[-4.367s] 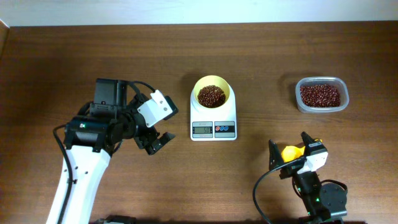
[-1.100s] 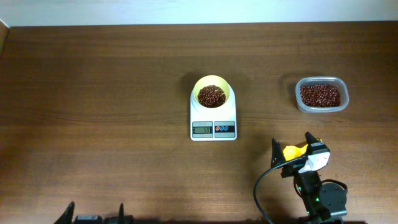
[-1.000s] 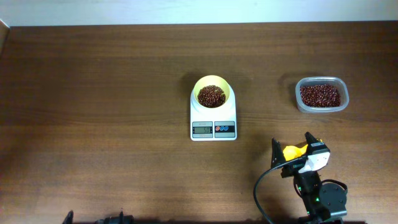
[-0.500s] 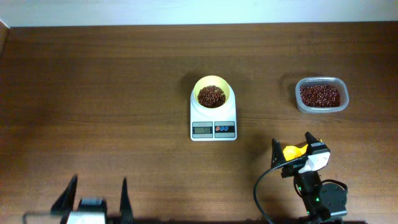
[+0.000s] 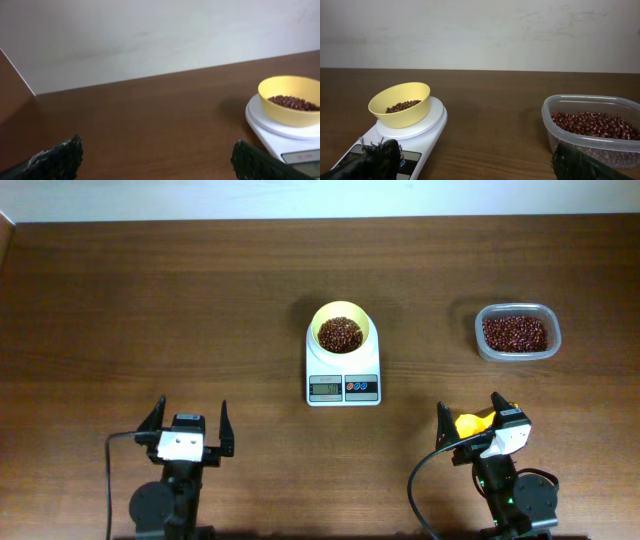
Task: Scoop item into bowl and weigh 50g on scale
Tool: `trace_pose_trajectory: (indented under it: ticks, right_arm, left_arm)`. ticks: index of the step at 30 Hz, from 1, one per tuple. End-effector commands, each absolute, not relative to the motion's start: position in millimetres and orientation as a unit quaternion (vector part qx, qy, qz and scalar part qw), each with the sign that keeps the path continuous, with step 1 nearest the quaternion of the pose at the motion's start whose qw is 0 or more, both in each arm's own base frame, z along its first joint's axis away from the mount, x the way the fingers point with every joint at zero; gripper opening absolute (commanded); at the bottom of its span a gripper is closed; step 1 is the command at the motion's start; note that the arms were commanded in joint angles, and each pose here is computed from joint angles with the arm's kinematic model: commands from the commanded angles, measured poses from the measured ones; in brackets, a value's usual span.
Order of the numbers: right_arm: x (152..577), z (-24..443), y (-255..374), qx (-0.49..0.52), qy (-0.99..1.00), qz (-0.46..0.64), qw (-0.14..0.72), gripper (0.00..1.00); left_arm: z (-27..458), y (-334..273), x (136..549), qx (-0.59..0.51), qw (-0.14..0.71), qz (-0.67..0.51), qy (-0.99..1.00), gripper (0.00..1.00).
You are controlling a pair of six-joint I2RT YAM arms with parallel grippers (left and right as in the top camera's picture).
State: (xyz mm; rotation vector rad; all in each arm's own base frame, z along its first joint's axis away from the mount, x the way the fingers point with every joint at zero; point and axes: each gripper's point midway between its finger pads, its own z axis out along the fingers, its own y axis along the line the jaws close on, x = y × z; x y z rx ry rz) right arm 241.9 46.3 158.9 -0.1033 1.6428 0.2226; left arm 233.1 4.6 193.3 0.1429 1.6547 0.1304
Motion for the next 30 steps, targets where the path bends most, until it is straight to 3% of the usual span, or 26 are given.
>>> trace_pose_trajectory:
  ticks: [1,16,30]
  right_arm:
    - [242,157,46,-0.044,0.731,0.096,0.674,0.99]
    - [242,157,46,-0.044,0.731,0.096,0.674,0.99]
    - [242,157,46,-0.044,0.731,0.096,0.674,0.99]
  left_arm:
    - [183,9,235,0.06,0.667,0.067,0.739,0.99]
    - [157,12,245,0.08,0.669,0.098,0.733,0.99]
    - [156,21,245,0.011,0.675,0.068,0.735,0.99]
